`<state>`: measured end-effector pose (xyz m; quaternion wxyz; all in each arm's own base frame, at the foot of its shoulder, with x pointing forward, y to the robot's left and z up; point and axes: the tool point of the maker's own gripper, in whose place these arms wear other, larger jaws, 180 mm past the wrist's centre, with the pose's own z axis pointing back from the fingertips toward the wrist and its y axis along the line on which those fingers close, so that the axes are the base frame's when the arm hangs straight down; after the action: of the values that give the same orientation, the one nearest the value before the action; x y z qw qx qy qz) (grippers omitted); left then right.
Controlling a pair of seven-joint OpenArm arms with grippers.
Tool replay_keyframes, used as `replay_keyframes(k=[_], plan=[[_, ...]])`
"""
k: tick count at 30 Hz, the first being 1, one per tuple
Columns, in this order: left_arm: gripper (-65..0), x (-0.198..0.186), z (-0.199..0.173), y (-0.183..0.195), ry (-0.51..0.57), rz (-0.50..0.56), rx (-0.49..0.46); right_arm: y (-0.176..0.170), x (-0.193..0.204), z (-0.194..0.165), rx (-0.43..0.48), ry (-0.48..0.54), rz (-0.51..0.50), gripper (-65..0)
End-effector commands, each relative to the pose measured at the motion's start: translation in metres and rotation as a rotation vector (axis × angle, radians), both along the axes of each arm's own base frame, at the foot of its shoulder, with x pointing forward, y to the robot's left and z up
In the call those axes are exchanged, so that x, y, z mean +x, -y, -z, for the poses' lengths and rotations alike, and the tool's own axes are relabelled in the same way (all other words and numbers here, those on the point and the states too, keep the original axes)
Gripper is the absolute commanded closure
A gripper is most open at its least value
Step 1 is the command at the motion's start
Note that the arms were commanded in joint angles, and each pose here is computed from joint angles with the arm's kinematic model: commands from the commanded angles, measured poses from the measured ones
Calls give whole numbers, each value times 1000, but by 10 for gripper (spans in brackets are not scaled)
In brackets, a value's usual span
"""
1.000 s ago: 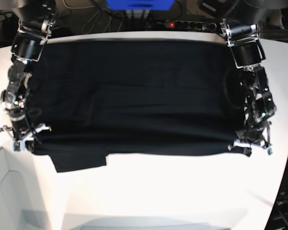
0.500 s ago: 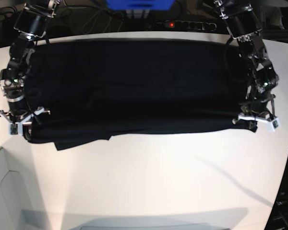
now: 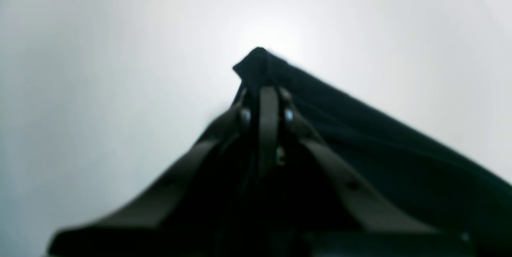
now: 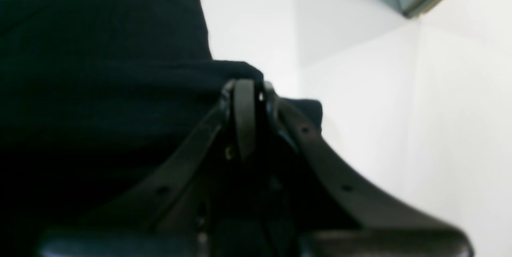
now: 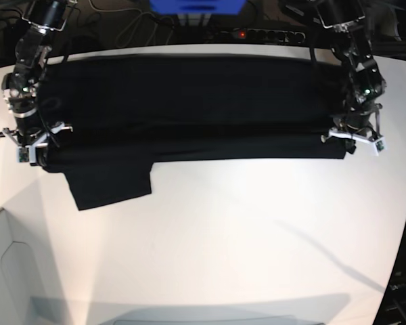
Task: Fold the T-shirt properly
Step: 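Lower the folded hem and release with both grippers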
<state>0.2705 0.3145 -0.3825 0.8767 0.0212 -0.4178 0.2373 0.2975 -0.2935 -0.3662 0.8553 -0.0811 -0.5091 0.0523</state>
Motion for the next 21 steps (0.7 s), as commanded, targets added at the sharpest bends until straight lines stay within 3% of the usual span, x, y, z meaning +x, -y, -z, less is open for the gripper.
replay_keyframes(k=[1,9,12,16,21], plan=[[0,5,-12,-7,37,-3,32,6,8,-16,-19,53,0,0],[-1,-4,-3,-1,15,-5,15,9,0,5,-2,-12,15,0],[-11,-4,-2,0,13,-5,11,10,-3,9,-4,-53,23,-78],[-117,-4,-2,0,13,-6,10,23,-3,-12,-40,-19,49,-226],[-299,-6,-7,1,22,1,19,37,-1,-59,-60,94,52,-294]])
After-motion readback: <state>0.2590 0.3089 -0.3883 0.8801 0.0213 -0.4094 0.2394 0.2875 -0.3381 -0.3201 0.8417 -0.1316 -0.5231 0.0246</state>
